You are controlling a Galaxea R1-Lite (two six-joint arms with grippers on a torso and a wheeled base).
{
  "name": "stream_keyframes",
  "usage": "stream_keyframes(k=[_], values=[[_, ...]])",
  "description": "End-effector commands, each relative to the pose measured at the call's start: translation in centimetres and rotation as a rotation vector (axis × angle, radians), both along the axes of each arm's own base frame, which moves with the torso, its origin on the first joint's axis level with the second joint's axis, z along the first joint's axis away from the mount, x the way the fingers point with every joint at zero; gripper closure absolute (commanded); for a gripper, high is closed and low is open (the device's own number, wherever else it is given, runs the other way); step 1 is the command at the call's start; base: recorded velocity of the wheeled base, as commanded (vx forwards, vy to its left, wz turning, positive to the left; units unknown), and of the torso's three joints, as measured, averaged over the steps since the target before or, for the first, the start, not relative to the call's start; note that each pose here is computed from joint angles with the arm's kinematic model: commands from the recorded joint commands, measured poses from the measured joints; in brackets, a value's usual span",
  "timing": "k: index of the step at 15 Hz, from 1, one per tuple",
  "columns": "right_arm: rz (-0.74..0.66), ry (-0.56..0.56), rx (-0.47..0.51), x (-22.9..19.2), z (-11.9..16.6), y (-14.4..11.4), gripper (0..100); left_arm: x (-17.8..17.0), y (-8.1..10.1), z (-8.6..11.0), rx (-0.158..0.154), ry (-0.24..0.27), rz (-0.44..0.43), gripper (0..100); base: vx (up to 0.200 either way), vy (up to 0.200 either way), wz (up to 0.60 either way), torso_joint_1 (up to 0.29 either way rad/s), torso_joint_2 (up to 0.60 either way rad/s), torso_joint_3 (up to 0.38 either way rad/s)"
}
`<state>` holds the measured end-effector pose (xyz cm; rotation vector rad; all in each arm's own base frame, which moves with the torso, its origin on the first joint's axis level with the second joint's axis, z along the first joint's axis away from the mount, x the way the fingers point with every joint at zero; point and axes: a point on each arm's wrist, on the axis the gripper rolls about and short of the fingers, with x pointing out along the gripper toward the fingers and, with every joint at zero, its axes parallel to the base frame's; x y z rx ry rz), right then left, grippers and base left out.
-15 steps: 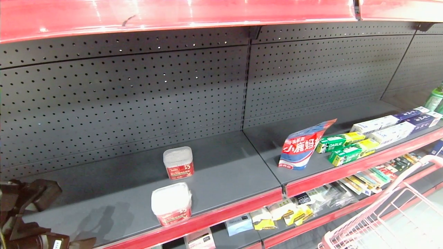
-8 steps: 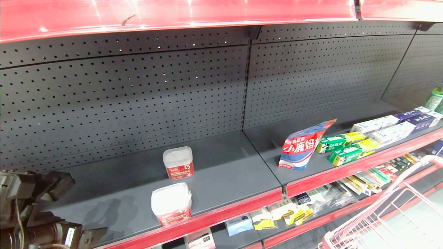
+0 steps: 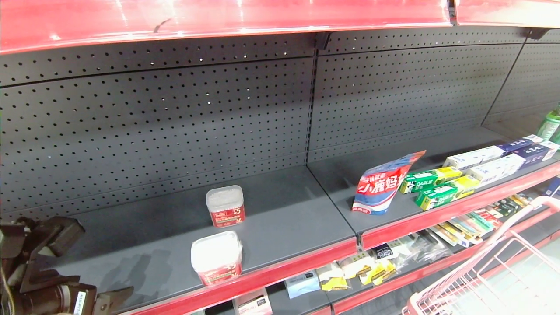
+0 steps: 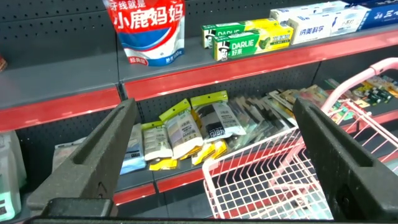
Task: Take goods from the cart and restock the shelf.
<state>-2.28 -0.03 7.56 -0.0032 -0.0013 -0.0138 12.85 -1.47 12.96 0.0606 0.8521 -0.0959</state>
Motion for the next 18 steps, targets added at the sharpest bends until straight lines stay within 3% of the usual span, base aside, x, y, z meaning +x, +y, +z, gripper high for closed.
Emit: stream_keyframes(k=[1, 4, 12, 14, 15, 18], values=[[0.000, 0.001, -0.001, 0.0, 0.0, 0.0, 0, -0.1, 0.0, 0.1, -0.001, -0.007, -0.001, 0, 0.000, 0.000, 0.00, 0.000, 0.00, 0.000], [0.000, 0.001, -0.001, 0.0, 0.0, 0.0, 0, -0.1, 0.0, -0.1, -0.001, -0.001, -0.001, 0, 0.000, 0.000, 0.00, 0.000, 0.00, 0.000], [0.003, 0.001, -0.004, 0.0, 0.0, 0.0, 0, -0.1, -0.1, 0.0, -0.008, 0.000, -0.018, 0, 0.000, 0.000, 0.60, 0.002, 0.01, 0.003], [0.017, 0.001, -0.003, 0.0, 0.0, 0.0, 0, 0.1, -0.4, 0.0, -0.015, 0.004, -0.070, 0, 0.000, 0.000, 0.00, 0.000, 0.00, 0.000], [0.032, 0.001, -0.004, 0.0, 0.0, 0.1, 0, 0.3, -0.6, -0.3, -0.003, 0.019, -0.097, 0, 0.000, 0.000, 0.00, 0.000, 0.00, 0.000], [0.034, 0.001, -0.005, 0.0, 0.0, 0.1, 0, 1.9, -1.1, -1.1, 0.001, 0.033, -0.114, 0, 0.000, 0.000, 0.00, 0.000, 0.00, 0.000]])
